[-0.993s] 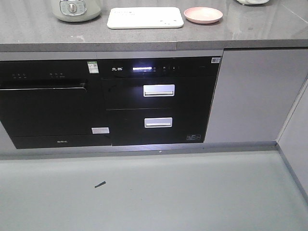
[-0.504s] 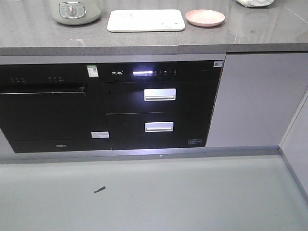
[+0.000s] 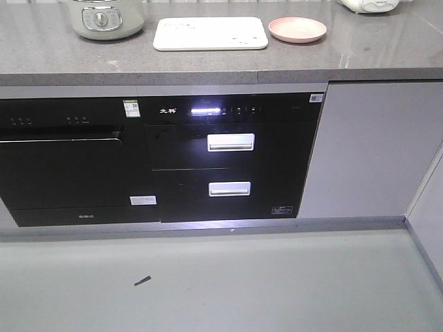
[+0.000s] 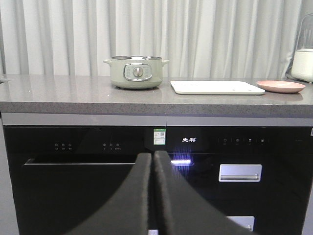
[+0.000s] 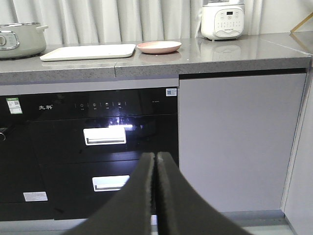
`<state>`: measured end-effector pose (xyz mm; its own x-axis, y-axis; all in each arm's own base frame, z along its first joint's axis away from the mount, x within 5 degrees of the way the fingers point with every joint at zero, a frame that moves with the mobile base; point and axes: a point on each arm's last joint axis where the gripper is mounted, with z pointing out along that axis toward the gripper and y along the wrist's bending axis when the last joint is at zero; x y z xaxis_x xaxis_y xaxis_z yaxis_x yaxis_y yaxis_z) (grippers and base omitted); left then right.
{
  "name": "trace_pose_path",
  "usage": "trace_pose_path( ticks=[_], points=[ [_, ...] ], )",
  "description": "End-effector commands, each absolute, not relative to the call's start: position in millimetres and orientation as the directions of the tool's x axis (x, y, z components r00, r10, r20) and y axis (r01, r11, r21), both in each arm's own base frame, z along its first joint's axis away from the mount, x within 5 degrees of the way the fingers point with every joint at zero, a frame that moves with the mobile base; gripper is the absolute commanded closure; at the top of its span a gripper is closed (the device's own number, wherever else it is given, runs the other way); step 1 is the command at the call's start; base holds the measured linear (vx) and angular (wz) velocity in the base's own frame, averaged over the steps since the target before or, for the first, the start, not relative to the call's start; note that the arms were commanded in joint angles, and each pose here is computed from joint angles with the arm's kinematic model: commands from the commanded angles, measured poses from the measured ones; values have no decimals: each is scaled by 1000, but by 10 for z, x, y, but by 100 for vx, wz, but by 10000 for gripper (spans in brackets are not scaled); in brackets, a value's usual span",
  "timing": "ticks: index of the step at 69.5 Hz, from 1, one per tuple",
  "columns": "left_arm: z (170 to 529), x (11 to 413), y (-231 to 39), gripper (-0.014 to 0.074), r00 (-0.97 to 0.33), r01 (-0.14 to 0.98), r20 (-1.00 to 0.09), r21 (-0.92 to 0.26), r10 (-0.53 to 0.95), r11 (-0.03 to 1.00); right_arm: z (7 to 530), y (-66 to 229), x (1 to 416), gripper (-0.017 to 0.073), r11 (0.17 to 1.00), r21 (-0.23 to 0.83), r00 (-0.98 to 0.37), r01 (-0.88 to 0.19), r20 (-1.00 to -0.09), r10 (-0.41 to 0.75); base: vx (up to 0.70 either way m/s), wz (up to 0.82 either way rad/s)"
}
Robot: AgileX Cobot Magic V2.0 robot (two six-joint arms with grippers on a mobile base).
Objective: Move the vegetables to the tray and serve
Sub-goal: 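Drive the base forward toward the countertop with the pot and tray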
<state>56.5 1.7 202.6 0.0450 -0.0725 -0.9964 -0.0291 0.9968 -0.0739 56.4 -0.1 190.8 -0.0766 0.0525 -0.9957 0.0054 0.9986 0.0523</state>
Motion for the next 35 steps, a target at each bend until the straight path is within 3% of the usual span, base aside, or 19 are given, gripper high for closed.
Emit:
trace_pose_path(
  ticks=[1, 35],
  points=[
    [2078, 552, 22, 600, 122, -28, -989, -81, -77, 996, 1955, -2, 568, 563, 999, 42, -6, 2, -999, 42, 7, 0],
    [2078, 552, 22, 600, 122, -28, -989, -81, -77, 996, 1955, -2, 568, 563, 999, 42, -6, 2, -999, 42, 7, 0]
  ],
)
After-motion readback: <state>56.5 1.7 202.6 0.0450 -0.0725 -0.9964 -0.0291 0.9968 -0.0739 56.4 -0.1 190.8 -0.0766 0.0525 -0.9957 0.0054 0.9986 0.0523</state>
